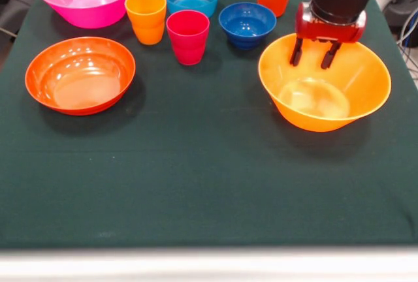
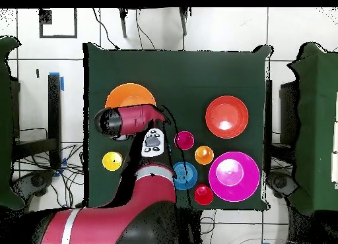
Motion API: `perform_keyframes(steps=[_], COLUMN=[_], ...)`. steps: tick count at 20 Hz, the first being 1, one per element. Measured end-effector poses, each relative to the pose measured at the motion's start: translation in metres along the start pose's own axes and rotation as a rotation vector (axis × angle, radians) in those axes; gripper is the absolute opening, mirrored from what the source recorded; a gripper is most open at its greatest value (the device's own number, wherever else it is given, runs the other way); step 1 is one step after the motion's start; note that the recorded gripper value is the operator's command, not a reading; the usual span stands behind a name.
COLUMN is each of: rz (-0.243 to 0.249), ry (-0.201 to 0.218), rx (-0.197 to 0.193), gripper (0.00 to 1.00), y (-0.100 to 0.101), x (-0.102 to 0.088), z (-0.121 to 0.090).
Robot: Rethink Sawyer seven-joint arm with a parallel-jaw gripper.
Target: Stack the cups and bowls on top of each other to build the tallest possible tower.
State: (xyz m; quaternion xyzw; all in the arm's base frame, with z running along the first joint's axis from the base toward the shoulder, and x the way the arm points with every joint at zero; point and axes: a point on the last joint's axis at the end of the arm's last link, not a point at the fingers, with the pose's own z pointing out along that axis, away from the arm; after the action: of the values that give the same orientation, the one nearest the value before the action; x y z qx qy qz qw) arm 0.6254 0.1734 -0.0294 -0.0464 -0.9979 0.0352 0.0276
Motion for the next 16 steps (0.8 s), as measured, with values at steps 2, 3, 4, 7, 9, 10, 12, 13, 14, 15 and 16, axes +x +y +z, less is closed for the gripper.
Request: perform_keyframes(steps=[2, 3, 4, 7, 9, 10, 12, 13, 14, 15, 16], rz=[0.000, 0.001, 0.001, 0.002, 0.002, 0.003, 0.003, 0.004, 0.004, 0.005, 0.007], ry=[-0.010, -0.016, -0.020, -0.035, -0.042, -0.044, -0.063, -0.067, -0.070, -0.073, -0.078], rx=[0.000, 0.001, 0.001, 0.003, 0.005, 0.006, 0.007, 0.008, 0.009, 0.009, 0.011], gripper=[1.00, 1.00, 1.00, 1.00, 1.00, 1.00, 1.00, 1.00, 1.00, 1.00, 1.00], y=[0.001, 0.001, 0.001, 0.002, 0.002, 0.001, 0.002, 0.001, 0.000, 0.000, -0.001], x=[-0.008, -0.012, -0.015, -0.027, -0.032, -0.035, -0.044, -0.046, -0.048, -0.050, -0.053], z=[0.005, 0.007, 0.010, 0.018, 0.023, 0.026, 0.023, 0.023, 0.023, 0.023, 0.024])
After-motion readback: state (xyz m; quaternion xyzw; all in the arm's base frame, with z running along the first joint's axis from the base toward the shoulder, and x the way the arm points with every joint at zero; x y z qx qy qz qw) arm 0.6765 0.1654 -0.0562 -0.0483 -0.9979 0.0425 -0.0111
